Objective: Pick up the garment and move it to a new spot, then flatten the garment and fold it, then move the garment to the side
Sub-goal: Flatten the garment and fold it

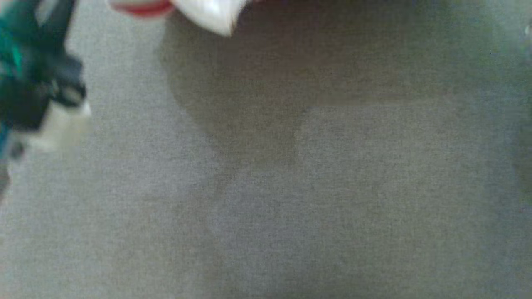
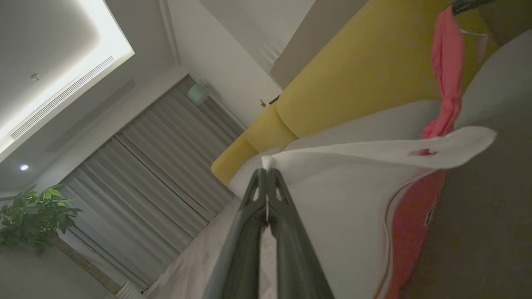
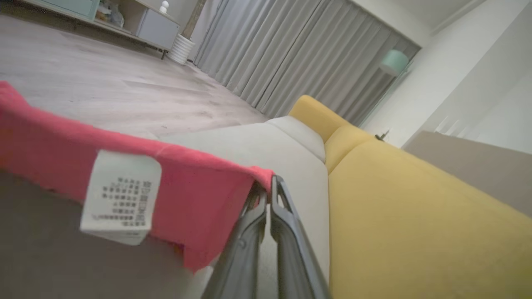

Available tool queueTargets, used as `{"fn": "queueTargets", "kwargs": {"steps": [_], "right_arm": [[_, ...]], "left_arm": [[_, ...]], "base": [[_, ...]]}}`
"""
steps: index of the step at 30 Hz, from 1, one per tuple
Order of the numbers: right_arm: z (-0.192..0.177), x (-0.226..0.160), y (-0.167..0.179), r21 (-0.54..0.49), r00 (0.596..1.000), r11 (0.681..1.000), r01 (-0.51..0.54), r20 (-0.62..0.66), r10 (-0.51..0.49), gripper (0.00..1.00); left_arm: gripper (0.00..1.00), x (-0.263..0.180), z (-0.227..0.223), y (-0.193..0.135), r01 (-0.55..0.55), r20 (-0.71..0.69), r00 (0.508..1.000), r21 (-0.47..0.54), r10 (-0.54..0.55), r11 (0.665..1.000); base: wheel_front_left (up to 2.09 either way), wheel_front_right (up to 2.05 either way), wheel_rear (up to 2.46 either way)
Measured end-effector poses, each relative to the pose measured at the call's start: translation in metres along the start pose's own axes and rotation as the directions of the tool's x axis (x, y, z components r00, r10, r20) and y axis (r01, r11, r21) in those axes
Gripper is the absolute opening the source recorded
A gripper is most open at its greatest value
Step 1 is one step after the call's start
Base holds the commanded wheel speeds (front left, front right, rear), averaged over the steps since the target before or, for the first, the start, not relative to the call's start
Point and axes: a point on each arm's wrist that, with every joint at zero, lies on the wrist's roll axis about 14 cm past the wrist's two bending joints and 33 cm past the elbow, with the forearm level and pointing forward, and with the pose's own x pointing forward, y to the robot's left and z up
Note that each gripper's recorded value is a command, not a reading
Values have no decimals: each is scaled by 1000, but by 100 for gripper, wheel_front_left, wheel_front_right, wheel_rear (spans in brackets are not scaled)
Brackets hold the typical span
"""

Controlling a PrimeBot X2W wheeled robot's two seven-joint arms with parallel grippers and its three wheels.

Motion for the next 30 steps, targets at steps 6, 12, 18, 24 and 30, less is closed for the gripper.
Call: {"fn": "queueTargets", "kwargs": {"steps": [6,12,18,24,30], "right_arm": [[-41,-74,23,80,988,996,-36,-150,48,0],[-56,-150,52,180,960,982,-60,-257,106,0],[-55,-206,68,240,932,969,-56,-337,137,0],[-57,-230,74,276,910,960,-45,-386,154,0],[-66,-213,67,273,903,961,-33,-403,145,0]], "left_arm": [[0,-72,-7,-47,54,-118,991,-95,-65,994],[0,-142,-8,-102,114,-236,958,-218,-166,969],[0,-185,-5,-143,162,-298,918,-319,-261,934],[0,-197,-3,-157,168,-316,900,-380,-299,910],[0,-169,-10,-143,197,-266,918,-341,-295,919]], "base": [[0,0,0],[0,0,0],[0,0,0],[0,0,0],[0,0,0]]}}
